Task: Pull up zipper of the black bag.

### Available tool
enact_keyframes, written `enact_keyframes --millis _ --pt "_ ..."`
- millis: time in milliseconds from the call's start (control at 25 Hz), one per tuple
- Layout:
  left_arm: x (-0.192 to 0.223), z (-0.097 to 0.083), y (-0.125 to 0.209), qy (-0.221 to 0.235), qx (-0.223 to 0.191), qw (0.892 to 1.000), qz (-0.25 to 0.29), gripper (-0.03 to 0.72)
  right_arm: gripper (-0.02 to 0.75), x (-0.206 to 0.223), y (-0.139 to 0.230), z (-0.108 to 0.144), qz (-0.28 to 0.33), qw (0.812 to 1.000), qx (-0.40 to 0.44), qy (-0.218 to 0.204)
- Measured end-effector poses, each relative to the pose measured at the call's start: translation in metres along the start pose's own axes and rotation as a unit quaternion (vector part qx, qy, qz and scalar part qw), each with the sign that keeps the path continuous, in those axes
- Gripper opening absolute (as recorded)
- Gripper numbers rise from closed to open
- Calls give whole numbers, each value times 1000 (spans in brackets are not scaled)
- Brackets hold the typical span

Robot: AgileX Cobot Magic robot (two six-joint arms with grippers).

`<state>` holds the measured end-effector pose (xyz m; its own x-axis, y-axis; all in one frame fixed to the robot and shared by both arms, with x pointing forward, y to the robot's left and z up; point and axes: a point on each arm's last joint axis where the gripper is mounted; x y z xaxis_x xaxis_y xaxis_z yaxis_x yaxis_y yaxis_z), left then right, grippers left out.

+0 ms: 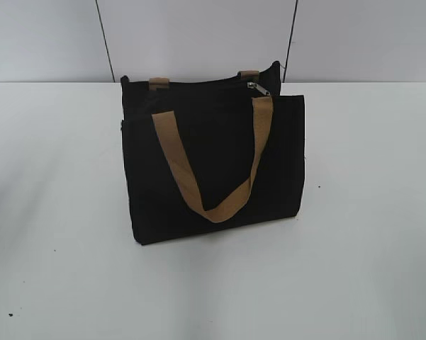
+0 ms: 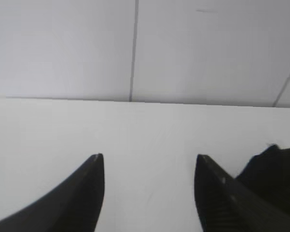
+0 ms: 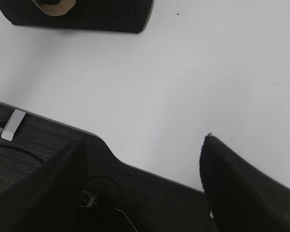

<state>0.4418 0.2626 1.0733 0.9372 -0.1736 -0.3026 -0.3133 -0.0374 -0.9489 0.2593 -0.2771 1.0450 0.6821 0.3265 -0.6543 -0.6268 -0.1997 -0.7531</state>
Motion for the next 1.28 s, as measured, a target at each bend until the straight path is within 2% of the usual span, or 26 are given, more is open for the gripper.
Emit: enact_keyframes --millis 40,160,240,360,440,520,600,720,840,1000,1280 --pt "-2 4 3 -21 -12 1000 16 457 559 0 0 0 0 1000 0 0" --pt "-16 11 11 -64 2 995 72 457 559 0 0 0 0 1000 0 0" --pt "-32 13 16 -75 20 991 111 452 559 0 0 0 0 1000 0 0" --pt "-68 14 24 -83 19 983 162 441 559 0 0 0 0 1000 0 0" --pt "-88 15 33 -88 14 973 211 438 559 0 0 0 0 1000 0 0" --pt "-106 15 41 -82 20 965 247 437 559 0 0 0 0 1000 0 0" --pt "-121 13 48 -64 16 962 265 437 559 0 0 0 0 1000 0 0" --pt "-140 6 51 -21 3 968 249 437 559 0 0 0 0 1000 0 0" --pt "-154 3 54 5 12 974 227 437 559 0 0 0 0 1000 0 0" --pt "-163 3 58 18 41 977 208 437 559 0 0 0 0 1000 0 0" --pt "-158 4 67 19 50 976 213 437 559 0 0 0 0 1000 0 -1"
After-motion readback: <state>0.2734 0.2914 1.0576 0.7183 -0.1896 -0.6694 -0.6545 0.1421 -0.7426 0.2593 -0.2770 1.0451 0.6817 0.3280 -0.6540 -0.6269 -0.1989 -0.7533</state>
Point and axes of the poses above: a point on each arm's last joint axis where the gripper is mounted, x pointing out along that axis toward the gripper, z along the wrist's bending axis when the last joint is at zero, y = z × x
